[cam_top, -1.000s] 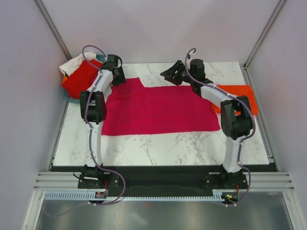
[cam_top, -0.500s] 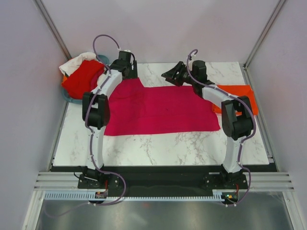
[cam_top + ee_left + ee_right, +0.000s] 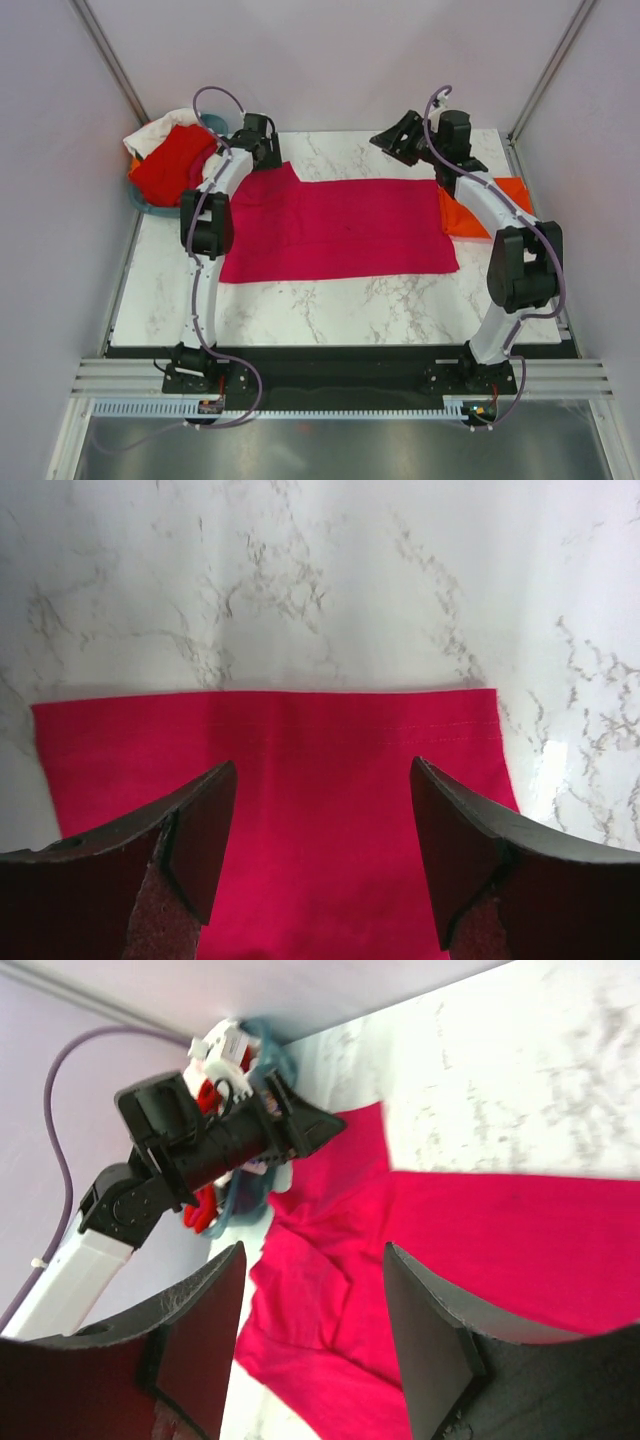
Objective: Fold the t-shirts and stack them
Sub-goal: Fold the tshirt
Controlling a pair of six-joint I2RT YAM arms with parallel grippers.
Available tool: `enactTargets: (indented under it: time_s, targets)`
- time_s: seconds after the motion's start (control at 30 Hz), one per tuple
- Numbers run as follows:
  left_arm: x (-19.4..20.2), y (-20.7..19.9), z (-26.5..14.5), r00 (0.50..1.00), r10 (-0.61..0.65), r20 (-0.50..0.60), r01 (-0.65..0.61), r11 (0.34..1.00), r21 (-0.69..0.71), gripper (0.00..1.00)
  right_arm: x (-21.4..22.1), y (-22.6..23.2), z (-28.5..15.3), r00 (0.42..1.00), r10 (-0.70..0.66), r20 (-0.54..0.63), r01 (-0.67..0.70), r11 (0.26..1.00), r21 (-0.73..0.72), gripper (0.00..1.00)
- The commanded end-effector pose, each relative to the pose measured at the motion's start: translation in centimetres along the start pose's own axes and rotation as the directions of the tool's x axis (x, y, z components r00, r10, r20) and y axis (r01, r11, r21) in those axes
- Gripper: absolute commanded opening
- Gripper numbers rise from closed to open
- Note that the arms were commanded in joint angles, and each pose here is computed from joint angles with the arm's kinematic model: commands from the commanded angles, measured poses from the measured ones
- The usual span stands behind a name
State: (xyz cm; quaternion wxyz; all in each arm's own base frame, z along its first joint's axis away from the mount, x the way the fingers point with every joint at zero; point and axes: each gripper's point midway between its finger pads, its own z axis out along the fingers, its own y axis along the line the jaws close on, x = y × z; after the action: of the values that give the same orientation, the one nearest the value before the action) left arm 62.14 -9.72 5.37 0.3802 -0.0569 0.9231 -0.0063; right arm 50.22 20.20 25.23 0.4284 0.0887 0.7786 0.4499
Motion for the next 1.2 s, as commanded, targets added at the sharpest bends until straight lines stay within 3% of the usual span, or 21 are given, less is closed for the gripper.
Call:
enactTargets:
  time_s: [0.0,0.27,0.5,0.53,0.73,0.93,1.0,1.17]
  targets:
    - [-1.2,-0.8,0.0,0.997,-0.083,0.010,0.082,0.995,0.055,0.77,-1.6,-1.6,-1.9,0.998,-0.055,0.040,0.052,0.996,0.071,0.66]
    - [2.2,-0.2,1.9,0.990,-0.100,-0.097,0.101,0.995,0.002,0.71,-2.8,-4.1,-2.3,0.998,-0.035,0.057,0.029,0.993,0.113,0.65]
    - [2.5,-0.1,1.8,0.987,-0.106,-0.122,0.107,0.994,0.006,0.56,-4.4,-10.7,-3.0,0.996,-0.080,0.025,0.067,0.937,0.344,0.67]
    - [2.6,-0.3,1.9,0.986,-0.105,-0.127,0.108,0.994,0.016,0.49,-5.1,-11.3,-3.2,0.995,-0.091,0.037,0.071,0.925,0.373,0.67]
    - [2.3,-0.3,2.2,0.987,-0.101,-0.124,0.107,0.994,0.035,0.31,-4.9,-14.0,-3.3,0.995,-0.102,0.013,0.086,0.890,0.447,0.67]
    - [2.3,-1.3,2.0,0.986,-0.102,-0.135,0.119,0.985,0.125,0.22,-4.4,-17.8,-2.9,0.992,-0.117,-0.037,0.118,0.818,0.562,0.69]
    - [2.1,-1.3,2.0,0.985,-0.110,-0.134,0.132,0.977,0.165,0.18,-4.0,-20.2,-3.2,0.989,-0.129,-0.064,0.141,0.760,0.635,0.71]
    - [1.7,-0.9,2.2,0.977,-0.169,-0.129,0.197,0.947,0.254,0.13,-3.7,-23.3,-2.1,0.980,-0.165,-0.112,0.194,0.669,0.717,0.65]
